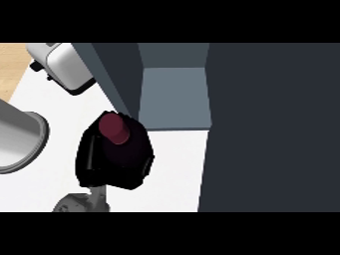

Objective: Pick up the wine, place it into the cabinet and close the cabinet

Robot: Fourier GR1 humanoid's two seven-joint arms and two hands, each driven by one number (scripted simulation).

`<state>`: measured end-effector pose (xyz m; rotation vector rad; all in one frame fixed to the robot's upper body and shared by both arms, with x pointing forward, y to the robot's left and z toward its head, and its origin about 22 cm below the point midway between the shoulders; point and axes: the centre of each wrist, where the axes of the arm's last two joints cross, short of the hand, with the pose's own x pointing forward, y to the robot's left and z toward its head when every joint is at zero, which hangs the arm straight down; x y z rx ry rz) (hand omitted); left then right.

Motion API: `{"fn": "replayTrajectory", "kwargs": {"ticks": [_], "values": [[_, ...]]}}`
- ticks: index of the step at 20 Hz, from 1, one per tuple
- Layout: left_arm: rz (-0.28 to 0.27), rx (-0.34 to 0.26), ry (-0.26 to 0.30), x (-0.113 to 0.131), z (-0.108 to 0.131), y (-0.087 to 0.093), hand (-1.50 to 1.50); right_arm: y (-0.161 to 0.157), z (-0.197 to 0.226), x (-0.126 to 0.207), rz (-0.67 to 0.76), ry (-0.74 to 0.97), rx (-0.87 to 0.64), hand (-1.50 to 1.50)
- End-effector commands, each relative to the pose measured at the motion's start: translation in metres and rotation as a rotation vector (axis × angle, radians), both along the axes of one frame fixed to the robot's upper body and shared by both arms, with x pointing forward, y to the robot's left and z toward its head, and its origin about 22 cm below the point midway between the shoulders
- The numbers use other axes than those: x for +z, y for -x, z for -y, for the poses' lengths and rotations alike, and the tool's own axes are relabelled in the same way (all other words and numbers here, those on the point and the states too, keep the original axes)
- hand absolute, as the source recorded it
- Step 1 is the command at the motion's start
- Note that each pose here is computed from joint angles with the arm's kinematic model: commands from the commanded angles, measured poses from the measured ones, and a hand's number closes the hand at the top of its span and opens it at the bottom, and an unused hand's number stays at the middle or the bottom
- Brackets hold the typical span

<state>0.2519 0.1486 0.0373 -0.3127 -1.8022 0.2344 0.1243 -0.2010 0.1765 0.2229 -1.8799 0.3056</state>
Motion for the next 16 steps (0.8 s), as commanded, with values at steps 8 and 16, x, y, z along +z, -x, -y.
{"fn": "replayTrajectory", "kwargs": {"ticks": [8,16], "values": [[-0.092,0.047,-0.036,0.027,0.042,-0.047,1.50,0.033,0.011,0.035,0.038,-0.060,0.069,-1.50],[-0.131,0.105,-0.119,-0.007,0.062,-0.058,1.50,0.041,0.009,0.032,0.040,-0.080,0.054,-1.50]]}}
